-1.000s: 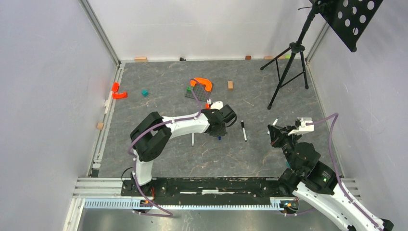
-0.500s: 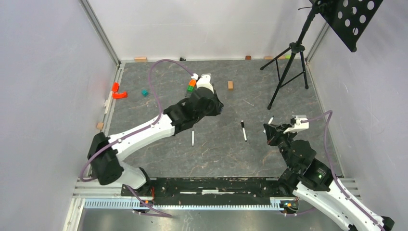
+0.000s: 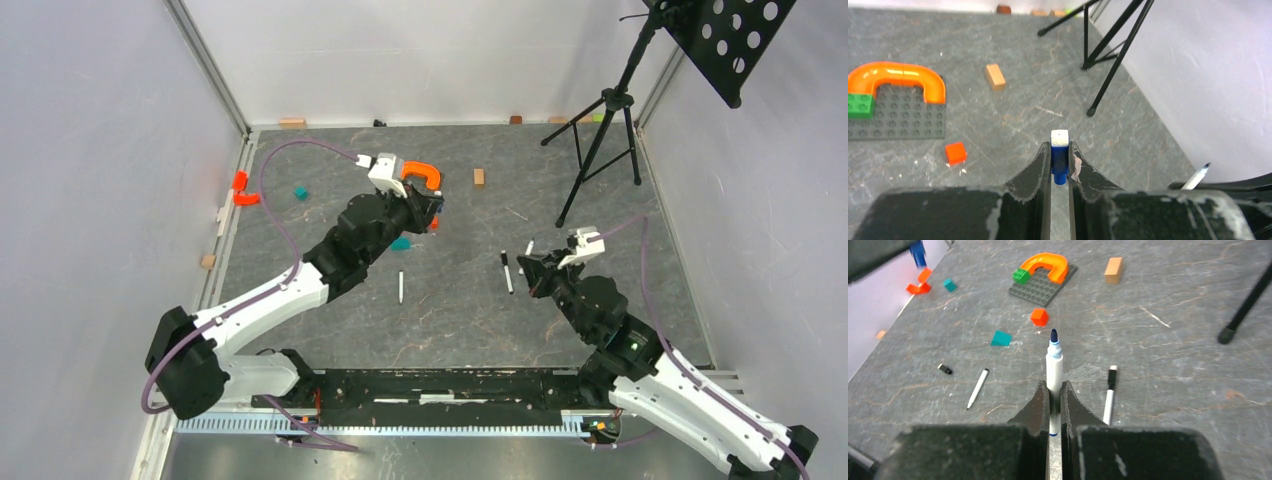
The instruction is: Insert the pens into the pen caps
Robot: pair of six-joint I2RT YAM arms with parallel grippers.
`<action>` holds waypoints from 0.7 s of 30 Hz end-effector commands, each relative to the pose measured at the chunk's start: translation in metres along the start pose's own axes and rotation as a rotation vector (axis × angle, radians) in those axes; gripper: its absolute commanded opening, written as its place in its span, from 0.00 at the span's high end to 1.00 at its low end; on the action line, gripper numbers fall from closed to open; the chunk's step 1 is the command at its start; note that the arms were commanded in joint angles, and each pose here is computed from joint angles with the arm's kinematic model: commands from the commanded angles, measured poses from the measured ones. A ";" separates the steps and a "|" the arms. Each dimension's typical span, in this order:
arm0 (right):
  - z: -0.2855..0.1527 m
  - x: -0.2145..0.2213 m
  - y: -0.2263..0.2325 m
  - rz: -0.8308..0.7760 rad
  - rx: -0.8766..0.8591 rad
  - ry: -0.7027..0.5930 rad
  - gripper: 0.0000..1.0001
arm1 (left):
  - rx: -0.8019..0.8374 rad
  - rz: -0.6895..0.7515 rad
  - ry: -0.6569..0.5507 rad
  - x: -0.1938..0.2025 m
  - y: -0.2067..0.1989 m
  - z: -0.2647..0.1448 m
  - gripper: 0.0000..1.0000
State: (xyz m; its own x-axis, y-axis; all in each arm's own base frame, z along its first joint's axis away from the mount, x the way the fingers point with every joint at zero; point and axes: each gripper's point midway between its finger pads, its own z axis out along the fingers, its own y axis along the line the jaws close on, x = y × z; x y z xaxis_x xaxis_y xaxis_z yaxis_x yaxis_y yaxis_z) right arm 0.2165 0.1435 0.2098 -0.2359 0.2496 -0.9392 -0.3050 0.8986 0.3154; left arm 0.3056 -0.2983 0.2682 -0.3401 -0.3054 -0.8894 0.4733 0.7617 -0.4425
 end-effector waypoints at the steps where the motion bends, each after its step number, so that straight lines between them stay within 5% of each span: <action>1: 0.012 -0.004 0.032 0.004 -0.139 -0.015 1.00 | 0.172 0.024 -0.158 -0.060 -0.036 -0.012 0.98; 11: 0.028 0.002 0.067 -0.066 -0.292 0.008 1.00 | 0.417 -0.093 -0.170 -0.082 -0.056 -0.042 0.98; 21: 0.011 -0.002 0.125 -0.051 -0.626 -0.027 1.00 | 0.676 -0.201 -0.180 -0.096 -0.079 -0.067 0.98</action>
State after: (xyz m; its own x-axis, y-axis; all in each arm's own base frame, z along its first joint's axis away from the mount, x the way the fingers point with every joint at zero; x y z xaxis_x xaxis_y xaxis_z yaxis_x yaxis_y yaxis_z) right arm 0.2066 0.2346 0.2187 -0.2353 0.1917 -0.9528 -0.6746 0.6736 0.3021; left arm 0.2736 -0.2863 0.3620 -0.3297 -0.5057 -0.7972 0.7509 0.3712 -0.5461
